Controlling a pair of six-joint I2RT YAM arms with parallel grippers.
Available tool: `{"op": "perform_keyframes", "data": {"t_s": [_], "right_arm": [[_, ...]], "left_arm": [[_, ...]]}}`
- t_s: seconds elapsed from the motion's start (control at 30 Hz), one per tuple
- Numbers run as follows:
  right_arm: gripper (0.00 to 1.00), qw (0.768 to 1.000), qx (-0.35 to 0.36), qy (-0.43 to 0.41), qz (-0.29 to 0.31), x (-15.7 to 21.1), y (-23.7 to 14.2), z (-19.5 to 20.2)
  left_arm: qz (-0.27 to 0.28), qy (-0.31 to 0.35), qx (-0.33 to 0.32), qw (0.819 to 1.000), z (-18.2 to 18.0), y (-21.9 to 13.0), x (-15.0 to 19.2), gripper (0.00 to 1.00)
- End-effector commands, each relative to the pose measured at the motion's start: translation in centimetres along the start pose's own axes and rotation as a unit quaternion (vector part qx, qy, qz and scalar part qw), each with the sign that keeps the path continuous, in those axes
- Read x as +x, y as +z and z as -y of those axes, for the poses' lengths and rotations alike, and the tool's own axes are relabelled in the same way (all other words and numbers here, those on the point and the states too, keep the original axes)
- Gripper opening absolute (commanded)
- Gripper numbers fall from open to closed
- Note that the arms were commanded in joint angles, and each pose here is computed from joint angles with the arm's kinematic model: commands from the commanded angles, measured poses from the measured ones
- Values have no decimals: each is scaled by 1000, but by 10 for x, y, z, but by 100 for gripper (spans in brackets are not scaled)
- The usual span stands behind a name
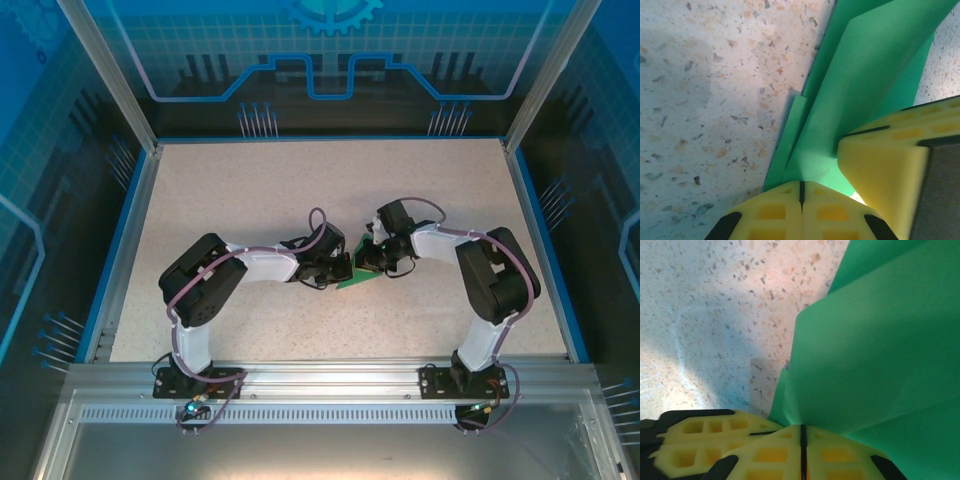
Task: Fold a paper plane with a square sheet of paper (pick it up from the middle)
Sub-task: Fourth fold the wing at the center of the table.
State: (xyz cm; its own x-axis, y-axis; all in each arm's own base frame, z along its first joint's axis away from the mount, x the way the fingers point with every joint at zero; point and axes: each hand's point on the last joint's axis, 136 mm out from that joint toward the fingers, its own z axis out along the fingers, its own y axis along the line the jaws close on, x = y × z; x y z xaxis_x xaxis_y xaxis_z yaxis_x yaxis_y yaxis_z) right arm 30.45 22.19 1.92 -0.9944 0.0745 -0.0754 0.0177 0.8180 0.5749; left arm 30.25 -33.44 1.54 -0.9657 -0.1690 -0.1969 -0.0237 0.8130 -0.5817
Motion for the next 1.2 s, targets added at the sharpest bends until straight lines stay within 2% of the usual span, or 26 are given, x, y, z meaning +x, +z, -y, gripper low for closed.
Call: {"op": "perform_keyframes", "data": {"t_s": [0.0,0.3,0.63,0.97,1.17], "right_arm": [[8,1000,-5,-10,-19,8,13,6],[9,1000,-3,-25,9,-13,15,28],[9,999,-16,8,47,-44,-1,43],[9,997,-2,20,76,-72,-16,46],[9,996,-35,-4,85,-70,-29,22]], "left_arm": [[-23,-21,-66,997,-36,13,17,0],[-33,-19,-79,996,-45,14,23,0],[-43,-19,-88,995,-54,16,30,0],[-44,-17,-84,995,-52,16,31,0],[-43,-14,-81,996,-49,16,30,0]]}}
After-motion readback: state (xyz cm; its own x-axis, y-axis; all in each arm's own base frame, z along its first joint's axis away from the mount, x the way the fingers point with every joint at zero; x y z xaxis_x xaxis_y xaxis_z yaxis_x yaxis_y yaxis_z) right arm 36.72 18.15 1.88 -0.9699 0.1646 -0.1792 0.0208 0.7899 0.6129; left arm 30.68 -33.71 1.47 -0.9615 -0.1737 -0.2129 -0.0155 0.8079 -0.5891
